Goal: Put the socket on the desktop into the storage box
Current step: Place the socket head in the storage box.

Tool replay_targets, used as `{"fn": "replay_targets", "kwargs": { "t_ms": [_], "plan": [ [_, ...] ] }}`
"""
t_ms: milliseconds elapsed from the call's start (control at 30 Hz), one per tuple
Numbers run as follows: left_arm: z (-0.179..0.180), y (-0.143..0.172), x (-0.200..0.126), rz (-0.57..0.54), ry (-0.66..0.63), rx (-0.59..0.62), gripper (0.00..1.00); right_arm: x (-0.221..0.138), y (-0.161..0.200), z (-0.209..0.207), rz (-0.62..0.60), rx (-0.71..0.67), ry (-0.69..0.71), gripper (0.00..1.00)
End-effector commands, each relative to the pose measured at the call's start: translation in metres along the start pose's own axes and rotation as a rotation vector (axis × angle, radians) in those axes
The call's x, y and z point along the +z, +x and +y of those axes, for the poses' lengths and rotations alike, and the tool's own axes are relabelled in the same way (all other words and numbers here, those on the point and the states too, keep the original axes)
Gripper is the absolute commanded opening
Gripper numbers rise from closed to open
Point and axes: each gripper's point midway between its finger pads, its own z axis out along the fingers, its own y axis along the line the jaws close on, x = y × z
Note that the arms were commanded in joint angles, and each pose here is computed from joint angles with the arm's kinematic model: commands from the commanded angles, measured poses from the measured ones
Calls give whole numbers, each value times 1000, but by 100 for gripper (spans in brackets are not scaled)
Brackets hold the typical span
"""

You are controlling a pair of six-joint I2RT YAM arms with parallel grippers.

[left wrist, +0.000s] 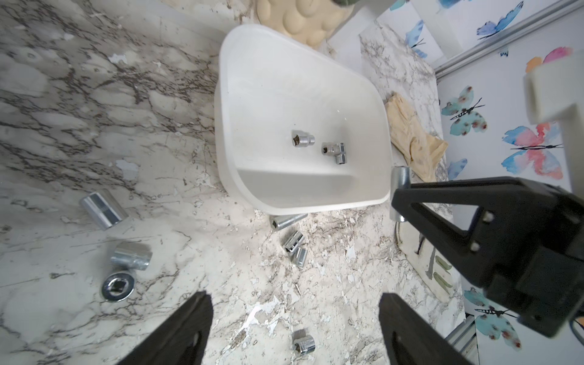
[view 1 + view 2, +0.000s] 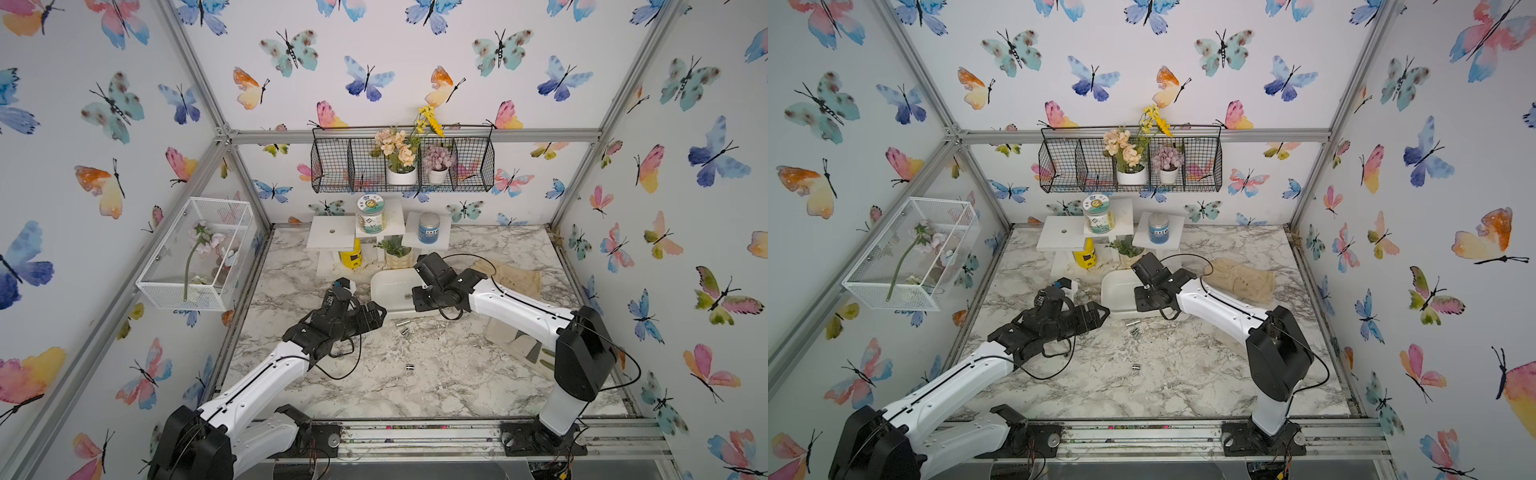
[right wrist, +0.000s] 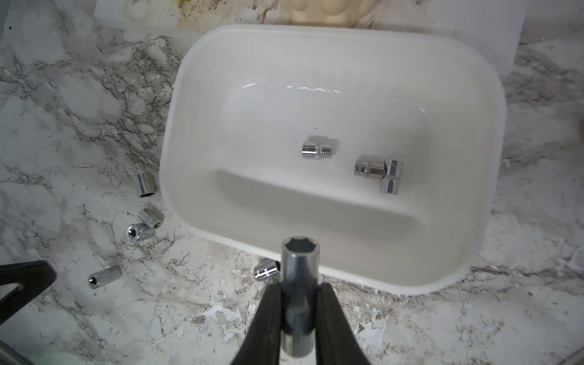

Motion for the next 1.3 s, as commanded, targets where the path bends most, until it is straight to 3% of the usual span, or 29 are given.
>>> {"fn": "replay_targets", "kwargs": {
  "t_ms": [0,667,1267],
  "plan": [
    [10,6,-6,24,-15,3,88,8,-6,5,11,-36,9,19],
    [19,6,-16,-2,8,-34,88,83,-27,24,77,-70,36,19],
    [31,16,-13,14,-14,-55,88,118,-22,24,119,-71,63,21]
  ]
}}
